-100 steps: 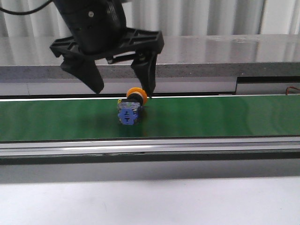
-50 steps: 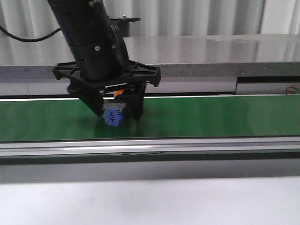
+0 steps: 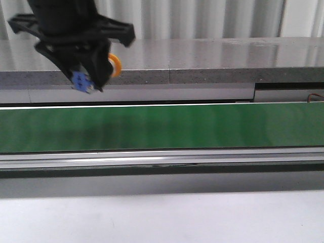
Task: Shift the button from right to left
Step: 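Lift the button off the belt with the left gripper toward the blue tray, then lower the held button into the blue tray with the left gripper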
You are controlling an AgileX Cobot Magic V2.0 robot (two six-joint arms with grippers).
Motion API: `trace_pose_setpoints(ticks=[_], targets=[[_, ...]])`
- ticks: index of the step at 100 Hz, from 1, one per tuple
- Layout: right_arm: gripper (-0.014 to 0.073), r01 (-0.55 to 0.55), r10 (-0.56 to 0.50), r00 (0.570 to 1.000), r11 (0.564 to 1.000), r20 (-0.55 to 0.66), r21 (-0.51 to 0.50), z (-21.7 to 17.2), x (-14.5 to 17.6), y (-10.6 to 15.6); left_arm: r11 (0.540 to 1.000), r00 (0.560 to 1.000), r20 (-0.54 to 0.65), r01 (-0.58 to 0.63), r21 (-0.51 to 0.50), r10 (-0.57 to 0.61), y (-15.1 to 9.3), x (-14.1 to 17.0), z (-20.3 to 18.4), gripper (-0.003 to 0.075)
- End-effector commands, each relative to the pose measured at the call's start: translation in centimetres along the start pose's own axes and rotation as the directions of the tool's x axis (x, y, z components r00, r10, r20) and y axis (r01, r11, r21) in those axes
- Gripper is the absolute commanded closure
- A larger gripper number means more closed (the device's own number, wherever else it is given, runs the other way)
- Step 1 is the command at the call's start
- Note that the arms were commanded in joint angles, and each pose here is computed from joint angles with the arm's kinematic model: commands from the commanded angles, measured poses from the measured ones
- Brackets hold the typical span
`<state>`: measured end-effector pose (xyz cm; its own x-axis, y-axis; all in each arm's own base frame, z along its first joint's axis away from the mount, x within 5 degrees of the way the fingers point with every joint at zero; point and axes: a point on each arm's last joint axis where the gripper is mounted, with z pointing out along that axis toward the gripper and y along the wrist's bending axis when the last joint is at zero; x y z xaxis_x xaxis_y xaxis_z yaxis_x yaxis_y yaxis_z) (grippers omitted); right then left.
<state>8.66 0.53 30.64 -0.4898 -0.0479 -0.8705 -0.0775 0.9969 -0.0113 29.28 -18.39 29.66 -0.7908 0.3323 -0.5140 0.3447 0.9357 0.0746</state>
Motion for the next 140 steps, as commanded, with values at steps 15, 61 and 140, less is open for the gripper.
trace_pose_setpoints(ticks=[15, 61, 140], targets=[[0.0663, 0.011, -0.012, 0.996, 1.0, 0.086, 0.016, -0.4, -1.3, -0.1, 0.991, 0.985, 0.155, 0.087, -0.104, -0.07, 7.7, 2.3, -7.4, 0.074], [0.0663, 0.011, -0.012, 0.996, 1.0, 0.086, 0.016, -0.4, -1.3, -0.1, 0.936, 0.977, 0.101, 0.209, -0.283, -0.187, 20.8, 9.6, -9.7, 0.074], [0.0663, 0.011, -0.012, 0.996, 1.0, 0.086, 0.016, -0.4, -1.3, -0.1, 0.962, 0.988, -0.029, 0.14, -0.234, -0.151, 29.8, 11.9, 2.2, 0.074]])
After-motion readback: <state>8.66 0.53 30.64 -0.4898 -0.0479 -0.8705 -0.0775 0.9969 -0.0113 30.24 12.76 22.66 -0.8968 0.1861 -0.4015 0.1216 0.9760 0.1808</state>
